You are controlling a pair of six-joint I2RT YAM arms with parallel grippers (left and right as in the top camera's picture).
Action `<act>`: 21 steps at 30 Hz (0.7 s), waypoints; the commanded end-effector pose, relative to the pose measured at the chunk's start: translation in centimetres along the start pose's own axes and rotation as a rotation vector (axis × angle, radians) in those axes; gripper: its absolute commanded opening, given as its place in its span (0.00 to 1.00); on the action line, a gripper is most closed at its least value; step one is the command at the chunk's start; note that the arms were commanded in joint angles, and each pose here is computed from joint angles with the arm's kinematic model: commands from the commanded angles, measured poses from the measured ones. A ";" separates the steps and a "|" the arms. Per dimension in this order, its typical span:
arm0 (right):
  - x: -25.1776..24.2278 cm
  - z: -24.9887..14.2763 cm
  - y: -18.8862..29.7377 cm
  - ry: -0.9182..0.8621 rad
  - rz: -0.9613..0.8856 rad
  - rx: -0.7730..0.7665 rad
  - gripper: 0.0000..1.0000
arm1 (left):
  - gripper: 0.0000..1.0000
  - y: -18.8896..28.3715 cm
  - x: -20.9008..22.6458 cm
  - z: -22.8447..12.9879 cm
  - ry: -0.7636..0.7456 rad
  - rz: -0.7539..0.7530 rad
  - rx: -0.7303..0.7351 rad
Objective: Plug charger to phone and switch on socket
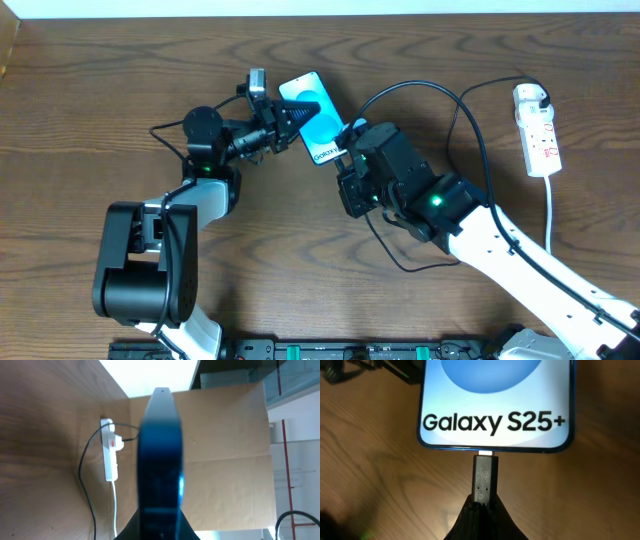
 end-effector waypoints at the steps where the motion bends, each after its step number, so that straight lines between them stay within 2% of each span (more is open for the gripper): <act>1: 1.3 2.4 0.1 0.014 0.044 -0.098 0.01 | 0.07 -0.3 -1.3 -1.9 -0.052 -0.045 0.118; 7: 0.4 2.1 -0.3 0.008 -0.003 -0.090 0.01 | 0.08 -0.3 -1.7 -2.0 -0.081 -0.061 0.130; 11: 1.8 4.0 0.6 0.012 0.060 -0.167 0.01 | 0.07 -0.3 -1.7 -2.1 -0.081 -0.062 0.131; 13: 1.2 4.2 0.6 0.008 0.024 -0.184 0.01 | 0.07 -0.3 -1.7 -2.1 -0.081 -0.061 0.131; 16: 0.1 3.0 0.5 -0.006 -0.019 -0.130 0.02 | 0.07 -0.3 -1.7 -2.1 -0.121 -0.064 0.130; 18: 0.5 2.3 1.0 -0.006 0.013 -0.096 0.20 | 0.07 -0.3 -1.7 -2.0 -0.146 -0.064 0.124; 21: 1.5 2.2 3.2 -0.002 0.072 -0.098 0.40 | 0.07 -0.3 -1.6 -1.6 -0.166 -0.060 0.100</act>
Point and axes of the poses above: each gripper's point midway between its finger pads, its own y axis back along the fingers, its own x axis along the line the jaws close on, z = x × y, the point moved 1 cm from there along y, back along the fingers, and after that the axes turned 10 degrees about -y, right-handed, at the moved point
